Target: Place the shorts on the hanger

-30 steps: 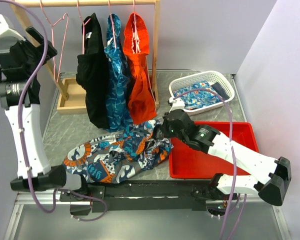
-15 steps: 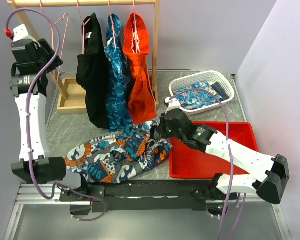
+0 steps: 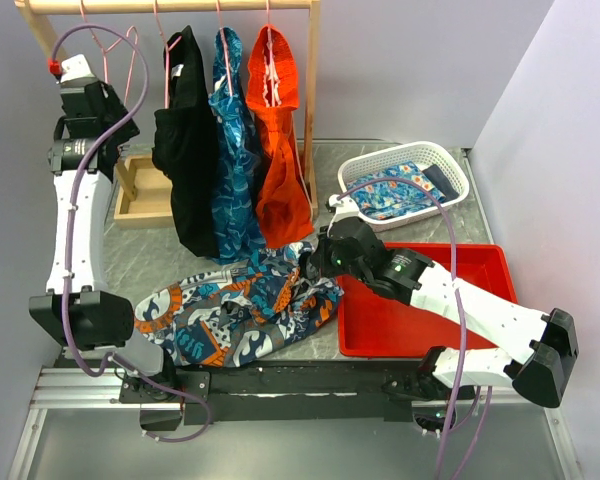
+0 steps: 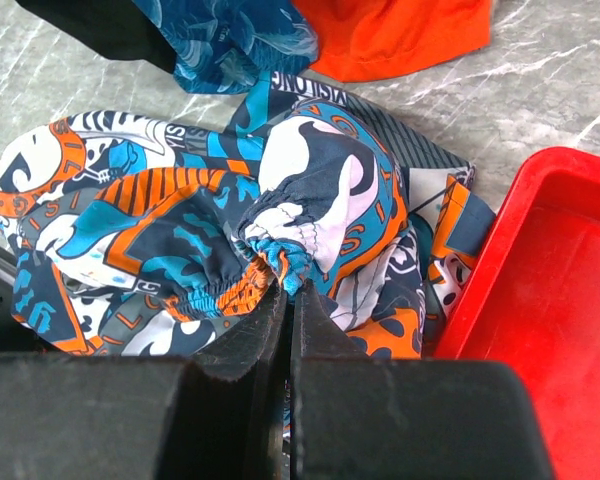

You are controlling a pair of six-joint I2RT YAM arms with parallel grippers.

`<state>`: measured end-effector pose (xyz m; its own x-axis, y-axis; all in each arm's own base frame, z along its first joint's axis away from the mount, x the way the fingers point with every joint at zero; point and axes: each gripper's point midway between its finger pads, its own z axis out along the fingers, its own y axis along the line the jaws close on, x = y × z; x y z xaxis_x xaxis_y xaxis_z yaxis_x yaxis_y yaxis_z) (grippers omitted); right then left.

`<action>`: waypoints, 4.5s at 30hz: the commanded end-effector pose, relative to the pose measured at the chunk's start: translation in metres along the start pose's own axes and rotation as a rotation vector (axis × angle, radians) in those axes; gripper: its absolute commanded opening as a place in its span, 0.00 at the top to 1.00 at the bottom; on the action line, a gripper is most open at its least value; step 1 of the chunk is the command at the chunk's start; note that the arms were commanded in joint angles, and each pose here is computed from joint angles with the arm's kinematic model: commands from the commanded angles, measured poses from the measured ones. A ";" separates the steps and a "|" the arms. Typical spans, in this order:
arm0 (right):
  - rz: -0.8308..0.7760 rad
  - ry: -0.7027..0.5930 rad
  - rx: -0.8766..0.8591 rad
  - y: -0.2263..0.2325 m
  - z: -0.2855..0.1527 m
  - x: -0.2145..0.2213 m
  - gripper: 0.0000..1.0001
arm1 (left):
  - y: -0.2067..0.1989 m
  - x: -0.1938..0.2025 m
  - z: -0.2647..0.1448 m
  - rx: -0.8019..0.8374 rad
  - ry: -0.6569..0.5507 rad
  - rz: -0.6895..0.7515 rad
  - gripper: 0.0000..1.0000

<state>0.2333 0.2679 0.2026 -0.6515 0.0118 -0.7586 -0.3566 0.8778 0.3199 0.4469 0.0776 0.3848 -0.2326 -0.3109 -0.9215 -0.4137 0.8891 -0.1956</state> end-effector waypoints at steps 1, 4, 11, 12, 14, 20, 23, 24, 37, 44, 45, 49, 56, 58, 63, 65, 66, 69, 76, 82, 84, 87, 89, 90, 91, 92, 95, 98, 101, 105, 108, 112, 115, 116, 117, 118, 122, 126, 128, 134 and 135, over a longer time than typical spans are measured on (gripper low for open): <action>0.013 -0.035 -0.030 0.006 0.001 -0.009 1.00 | 0.005 -0.003 0.002 -0.053 -0.031 0.032 0.47; 0.015 -0.036 -0.035 0.007 0.000 -0.008 1.00 | 0.005 -0.001 0.004 -0.062 -0.025 0.036 0.49; 0.019 -0.036 -0.035 0.006 -0.001 -0.008 1.00 | 0.001 0.006 0.008 -0.055 -0.007 0.043 0.57; 0.021 -0.036 -0.037 0.006 -0.001 -0.008 1.00 | 0.001 0.008 0.008 -0.055 -0.003 0.045 0.58; 0.022 -0.038 -0.037 0.006 -0.002 -0.008 1.00 | 0.001 0.010 0.009 -0.059 0.000 0.049 0.58; 0.023 -0.037 -0.038 0.006 -0.003 -0.007 1.00 | -0.002 0.013 0.010 -0.047 0.002 0.048 0.61; 0.021 -0.037 -0.033 0.005 -0.004 -0.007 1.00 | -0.003 0.010 0.010 -0.043 -0.006 0.048 0.68; 0.022 -0.039 -0.035 0.005 -0.004 -0.008 1.00 | -0.004 0.009 0.010 -0.038 -0.008 0.049 0.70; 0.016 -0.042 -0.030 0.006 -0.006 -0.012 1.00 | -0.014 -0.009 -0.001 0.019 -0.052 0.061 0.99; 0.013 -0.040 -0.032 0.007 -0.004 -0.012 1.00 | -0.017 -0.032 -0.019 0.031 -0.129 0.064 0.99; 0.013 -0.042 -0.031 0.007 -0.004 -0.013 1.00 | -0.016 -0.034 -0.020 0.030 -0.137 0.065 0.99; 0.014 -0.044 -0.031 0.007 -0.004 -0.013 1.00 | -0.020 -0.041 -0.024 0.035 -0.168 0.072 0.99; 0.016 -0.043 -0.029 0.005 -0.005 -0.012 1.00 | -0.028 -0.044 -0.029 0.041 -0.182 0.086 0.99; 0.016 -0.045 -0.028 0.005 -0.006 -0.012 1.00 | -0.028 -0.045 -0.032 0.034 -0.188 0.087 0.99; 0.021 -0.051 -0.032 0.005 -0.006 -0.013 1.00 | -0.032 -0.046 -0.047 0.041 -0.209 0.096 0.99; 0.021 -0.049 -0.034 0.005 -0.006 -0.011 1.00 | -0.030 -0.042 -0.052 0.039 -0.204 0.096 0.99; 0.021 -0.049 -0.036 0.006 -0.005 -0.010 1.00 | -0.030 -0.041 -0.054 0.040 -0.202 0.092 0.99; 0.022 -0.050 -0.035 0.005 -0.005 -0.010 1.00 | -0.027 -0.034 -0.061 0.037 -0.192 0.089 0.99; 0.020 -0.057 -0.032 0.002 -0.009 -0.010 1.00 | -0.013 -0.015 -0.088 0.011 -0.140 0.078 0.99; 0.015 -0.060 -0.021 -0.001 -0.012 -0.010 1.00 | 0.012 0.010 -0.133 0.000 -0.082 0.009 0.99; 0.016 -0.061 -0.017 -0.002 -0.012 -0.010 1.00 | 0.015 0.021 -0.145 0.009 -0.050 -0.014 0.99; 0.019 -0.065 -0.008 -0.004 -0.014 -0.011 1.00 | 0.018 0.027 -0.171 0.041 -0.053 -0.028 0.99; 0.022 -0.072 -0.002 -0.006 -0.015 -0.011 1.00 | 0.024 0.020 -0.193 0.060 -0.091 -0.053 0.99; 0.024 -0.072 0.003 -0.007 -0.014 -0.009 1.00 | 0.025 0.017 -0.201 0.077 -0.098 -0.055 0.99; 0.025 -0.074 0.008 -0.008 -0.014 -0.010 1.00 | 0.027 0.006 -0.218 0.110 -0.141 -0.073 0.99; 0.024 -0.072 0.013 -0.009 -0.015 -0.009 1.00 | 0.019 0.003 -0.229 0.174 -0.146 -0.073 0.99; 0.027 -0.083 0.024 -0.011 -0.015 -0.011 1.00 | 0.003 -0.009 -0.267 0.358 -0.197 -0.064 0.99; 0.025 -0.085 0.044 -0.015 -0.014 -0.011 1.00 | -0.020 -0.008 -0.295 0.552 -0.210 -0.055 0.99; 0.021 -0.082 0.061 -0.018 -0.013 -0.010 1.00 | -0.051 0.013 -0.324 0.802 -0.168 -0.021 0.99; 0.017 -0.097 0.093 -0.027 -0.017 -0.009 1.00 | -0.071 0.046 -0.350 1.001 -0.077 0.051 0.99; 0.014 -0.118 0.126 -0.036 -0.020 -0.010 1.00 | -0.074 0.072 -0.370 1.119 -0.009 0.101 0.99; 0.022 -0.159 0.206 -0.053 -0.028 -0.014 1.00 | -0.071 0.105 -0.381 1.199 0.082 0.159 0.99; 0.029 -0.188 0.261 -0.066 -0.036 -0.016 1.00 | -0.070 0.140 -0.381 1.227 0.195 0.194 0.99; 0.029 -0.208 0.294 -0.074 -0.038 -0.018 1.00 | -0.070 0.150 -0.381 1.236 0.226 0.200 0.99; 0.030 -0.217 0.307 -0.077 -0.040 -0.019 1.00 | -0.069 0.168 -0.379 1.245 0.271 0.209 0.99; 0.035 -0.229 0.320 -0.081 -0.043 -0.020 1.00 | -0.069 0.180 -0.385 1.281 0.322 0.206 0.99; 0.042 -0.243 0.356 -0.091 -0.044 -0.029 1.00 | -0.063 0.210 -0.383 1.286 0.406 0.212 0.99; 0.034 -0.255 0.411 -0.104 -0.045 -0.044 1.00 | -0.057 0.224 -0.385 1.291 0.447 0.229 0.99; 0.027 -0.268 0.406 -0.104 -0.046 -0.058 1.00 | -0.053 0.227 -0.386 1.285 0.454 0.240 0.99; -0.004 -0.274 0.462 -0.111 -0.048 -0.083 1.00 | -0.040 0.241 -0.385 1.266 0.482 0.267 0.99; -0.005 -0.277 0.464 -0.110 -0.048 -0.085 1.00 | -0.039 0.243 -0.384 1.263 0.485 0.269 0.99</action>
<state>0.2822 0.1538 0.2268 -0.4942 0.0757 -0.8661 -0.0130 0.9954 0.0944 0.0693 -0.1637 0.3019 -0.5619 0.0727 -0.8240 0.7116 0.5503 -0.4367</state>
